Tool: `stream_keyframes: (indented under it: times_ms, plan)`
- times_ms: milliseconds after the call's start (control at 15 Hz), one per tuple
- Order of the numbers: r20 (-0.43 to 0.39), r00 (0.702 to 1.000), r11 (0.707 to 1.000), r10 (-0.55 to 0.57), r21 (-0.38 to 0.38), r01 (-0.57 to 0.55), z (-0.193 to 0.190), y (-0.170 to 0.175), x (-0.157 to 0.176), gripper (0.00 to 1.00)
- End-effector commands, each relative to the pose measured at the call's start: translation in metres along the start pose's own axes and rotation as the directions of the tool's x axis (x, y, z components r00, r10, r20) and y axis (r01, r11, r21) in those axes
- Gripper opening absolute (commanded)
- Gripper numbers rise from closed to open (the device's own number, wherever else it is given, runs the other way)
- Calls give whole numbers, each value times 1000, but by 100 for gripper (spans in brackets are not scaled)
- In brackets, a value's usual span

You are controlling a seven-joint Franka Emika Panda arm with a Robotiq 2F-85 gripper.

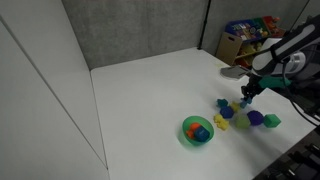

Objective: Pick up the light blue toy from the table and put it in the green bowl

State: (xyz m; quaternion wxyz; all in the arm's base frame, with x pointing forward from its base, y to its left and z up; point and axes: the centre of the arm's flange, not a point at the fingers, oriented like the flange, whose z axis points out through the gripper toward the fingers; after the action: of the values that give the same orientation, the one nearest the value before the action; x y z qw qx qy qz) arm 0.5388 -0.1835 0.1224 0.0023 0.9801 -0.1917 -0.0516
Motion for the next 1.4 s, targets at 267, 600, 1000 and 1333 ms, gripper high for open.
stream_keyframes:
  times_ms: [267,600,1000,1333]
  plan:
    - [-81,987,990,-140,8,142,-96,-97,-33,8]
    - [-81,955,959,-285,-11,285,-120,-180,-76,8]
    - [-44,900,901,-434,-40,433,-115,-245,-121,8]
    - [-28,884,885,-466,-22,466,-103,-262,-126,22]
